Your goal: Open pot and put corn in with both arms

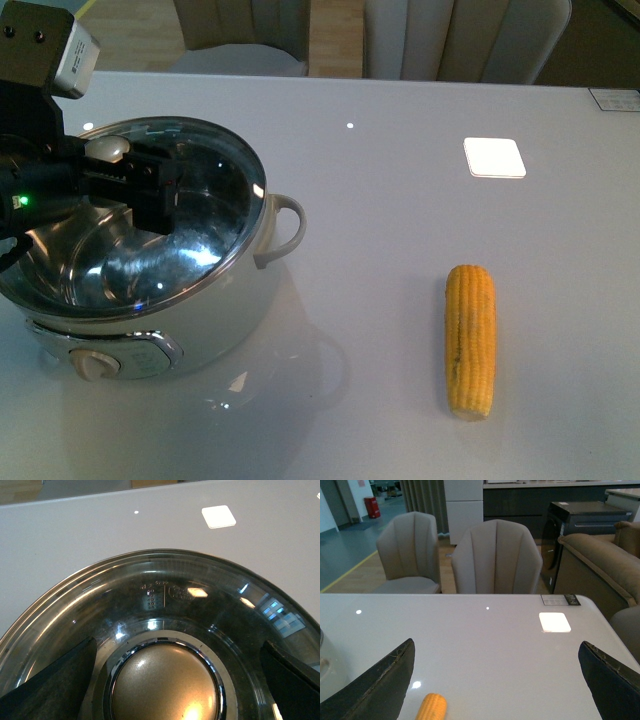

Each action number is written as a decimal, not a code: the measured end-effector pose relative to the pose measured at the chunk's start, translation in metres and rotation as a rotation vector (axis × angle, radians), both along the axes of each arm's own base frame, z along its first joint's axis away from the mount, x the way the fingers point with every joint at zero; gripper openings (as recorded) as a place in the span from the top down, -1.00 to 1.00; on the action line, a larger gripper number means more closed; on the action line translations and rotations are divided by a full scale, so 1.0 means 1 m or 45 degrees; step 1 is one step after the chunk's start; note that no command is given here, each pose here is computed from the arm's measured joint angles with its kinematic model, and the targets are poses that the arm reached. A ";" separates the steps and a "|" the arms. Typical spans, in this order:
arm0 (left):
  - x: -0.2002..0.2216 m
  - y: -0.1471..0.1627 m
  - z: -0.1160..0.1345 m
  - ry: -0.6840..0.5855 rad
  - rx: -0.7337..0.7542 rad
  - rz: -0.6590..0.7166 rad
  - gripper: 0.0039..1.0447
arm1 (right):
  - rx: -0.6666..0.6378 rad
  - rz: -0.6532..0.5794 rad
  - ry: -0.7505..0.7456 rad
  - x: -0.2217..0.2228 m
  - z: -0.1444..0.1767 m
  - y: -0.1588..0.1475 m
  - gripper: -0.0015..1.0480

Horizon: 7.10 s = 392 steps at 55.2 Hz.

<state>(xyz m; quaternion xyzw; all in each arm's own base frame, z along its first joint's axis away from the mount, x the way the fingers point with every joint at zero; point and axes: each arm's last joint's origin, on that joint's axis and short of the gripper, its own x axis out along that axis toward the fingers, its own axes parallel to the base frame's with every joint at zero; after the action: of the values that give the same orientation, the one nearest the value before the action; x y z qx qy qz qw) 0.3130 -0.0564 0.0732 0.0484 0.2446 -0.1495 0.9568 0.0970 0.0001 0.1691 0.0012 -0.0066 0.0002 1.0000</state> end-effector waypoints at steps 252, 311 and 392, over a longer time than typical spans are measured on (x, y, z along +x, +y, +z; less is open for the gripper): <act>-0.152 0.077 0.089 -0.608 -0.136 0.399 0.94 | 0.000 0.000 0.000 0.000 0.000 0.000 -0.83; -0.198 0.057 0.098 -0.646 -0.139 0.392 0.94 | 0.000 0.000 0.000 0.000 0.000 0.000 -0.83; -0.216 0.057 0.094 -0.640 -0.134 0.391 -0.87 | 0.000 0.000 0.000 0.000 0.000 0.000 -0.83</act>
<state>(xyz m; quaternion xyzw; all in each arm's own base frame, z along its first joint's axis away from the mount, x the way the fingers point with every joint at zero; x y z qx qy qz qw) 0.0973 0.0002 0.1673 -0.0033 -0.0035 0.0013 1.0000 0.0970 0.0001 0.1691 0.0012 -0.0066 0.0004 1.0000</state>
